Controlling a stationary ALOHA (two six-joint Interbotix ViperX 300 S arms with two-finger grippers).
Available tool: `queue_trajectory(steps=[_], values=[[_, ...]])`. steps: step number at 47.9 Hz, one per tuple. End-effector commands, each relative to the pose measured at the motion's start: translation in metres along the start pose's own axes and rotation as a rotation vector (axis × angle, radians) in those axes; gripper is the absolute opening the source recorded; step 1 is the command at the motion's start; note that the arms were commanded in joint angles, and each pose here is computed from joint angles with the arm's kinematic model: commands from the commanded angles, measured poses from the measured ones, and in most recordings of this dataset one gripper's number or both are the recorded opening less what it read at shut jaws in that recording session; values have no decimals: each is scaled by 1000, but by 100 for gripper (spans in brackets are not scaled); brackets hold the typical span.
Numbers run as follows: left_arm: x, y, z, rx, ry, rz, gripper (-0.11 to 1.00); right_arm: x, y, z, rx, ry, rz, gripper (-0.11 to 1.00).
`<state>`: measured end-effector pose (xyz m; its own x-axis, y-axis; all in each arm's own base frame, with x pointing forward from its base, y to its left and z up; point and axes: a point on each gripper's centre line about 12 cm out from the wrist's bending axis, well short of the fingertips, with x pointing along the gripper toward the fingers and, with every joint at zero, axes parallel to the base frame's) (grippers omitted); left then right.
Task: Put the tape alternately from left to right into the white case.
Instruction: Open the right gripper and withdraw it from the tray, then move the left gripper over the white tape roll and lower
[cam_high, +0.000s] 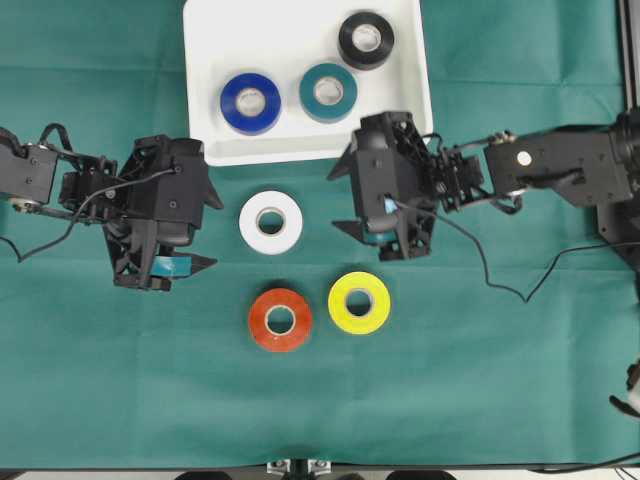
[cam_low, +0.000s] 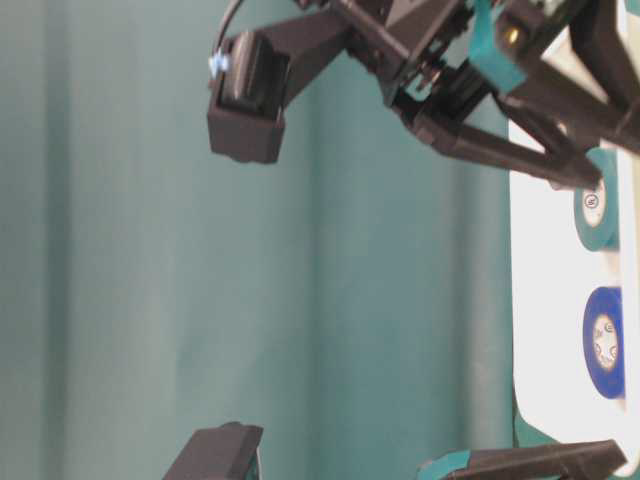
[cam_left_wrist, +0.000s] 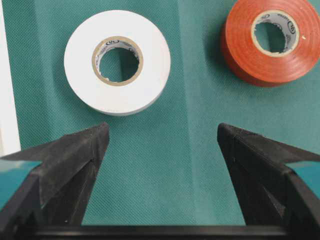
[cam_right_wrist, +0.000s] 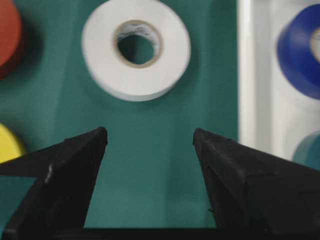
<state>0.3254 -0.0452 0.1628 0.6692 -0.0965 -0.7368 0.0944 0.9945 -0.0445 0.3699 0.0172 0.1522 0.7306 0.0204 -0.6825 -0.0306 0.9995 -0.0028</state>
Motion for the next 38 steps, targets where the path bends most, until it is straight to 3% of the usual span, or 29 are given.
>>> queue_trajectory(steps=[1, 18, 38], values=[[-3, -1, 6, 0, -24, -3, 64, -9, 5, 7, 3, -35, 12, 77], [-3, -1, 7, 0, -29, -3, 64, -9, 7, -6, 65, -2, 16, 77], [21, -9, 15, 26, -1, -15, 64, -9, 8, -3, 59, -10, 17, 77]])
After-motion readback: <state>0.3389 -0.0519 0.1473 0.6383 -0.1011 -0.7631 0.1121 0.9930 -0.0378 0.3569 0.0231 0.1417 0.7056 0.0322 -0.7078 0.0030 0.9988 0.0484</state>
